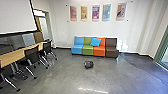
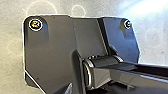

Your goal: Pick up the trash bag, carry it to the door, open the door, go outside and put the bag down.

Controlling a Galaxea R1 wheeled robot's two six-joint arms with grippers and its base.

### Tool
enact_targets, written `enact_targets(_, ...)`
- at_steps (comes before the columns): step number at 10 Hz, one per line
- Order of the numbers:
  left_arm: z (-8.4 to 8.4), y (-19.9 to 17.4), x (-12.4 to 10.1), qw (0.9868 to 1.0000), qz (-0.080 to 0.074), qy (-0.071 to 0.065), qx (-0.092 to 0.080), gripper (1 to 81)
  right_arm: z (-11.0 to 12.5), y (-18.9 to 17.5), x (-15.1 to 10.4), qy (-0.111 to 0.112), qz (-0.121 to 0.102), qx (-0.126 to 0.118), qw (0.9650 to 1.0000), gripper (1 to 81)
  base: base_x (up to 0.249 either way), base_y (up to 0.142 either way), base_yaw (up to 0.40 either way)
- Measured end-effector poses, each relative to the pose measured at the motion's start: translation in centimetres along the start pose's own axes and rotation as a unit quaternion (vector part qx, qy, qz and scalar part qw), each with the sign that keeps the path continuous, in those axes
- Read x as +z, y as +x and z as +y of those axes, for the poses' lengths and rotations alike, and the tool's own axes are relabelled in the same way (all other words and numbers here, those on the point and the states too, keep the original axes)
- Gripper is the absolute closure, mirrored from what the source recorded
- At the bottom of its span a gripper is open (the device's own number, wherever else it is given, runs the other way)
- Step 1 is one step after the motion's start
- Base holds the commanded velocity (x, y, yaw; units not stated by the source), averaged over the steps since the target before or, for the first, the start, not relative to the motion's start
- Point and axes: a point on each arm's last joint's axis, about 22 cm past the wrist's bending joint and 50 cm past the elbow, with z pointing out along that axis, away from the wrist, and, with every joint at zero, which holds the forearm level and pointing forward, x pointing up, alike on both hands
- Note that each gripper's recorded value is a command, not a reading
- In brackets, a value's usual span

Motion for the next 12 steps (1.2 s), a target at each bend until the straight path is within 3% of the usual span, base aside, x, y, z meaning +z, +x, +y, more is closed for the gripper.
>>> enact_targets(12, 0.3, -0.15, 0.12, 1.0, -0.001, -0.001, -0.001, 1.0, -0.02, 0.02, 0.04, 0.0, 0.0, 0.0, 1.0, 1.0, 0.178, -0.066, 0.0)
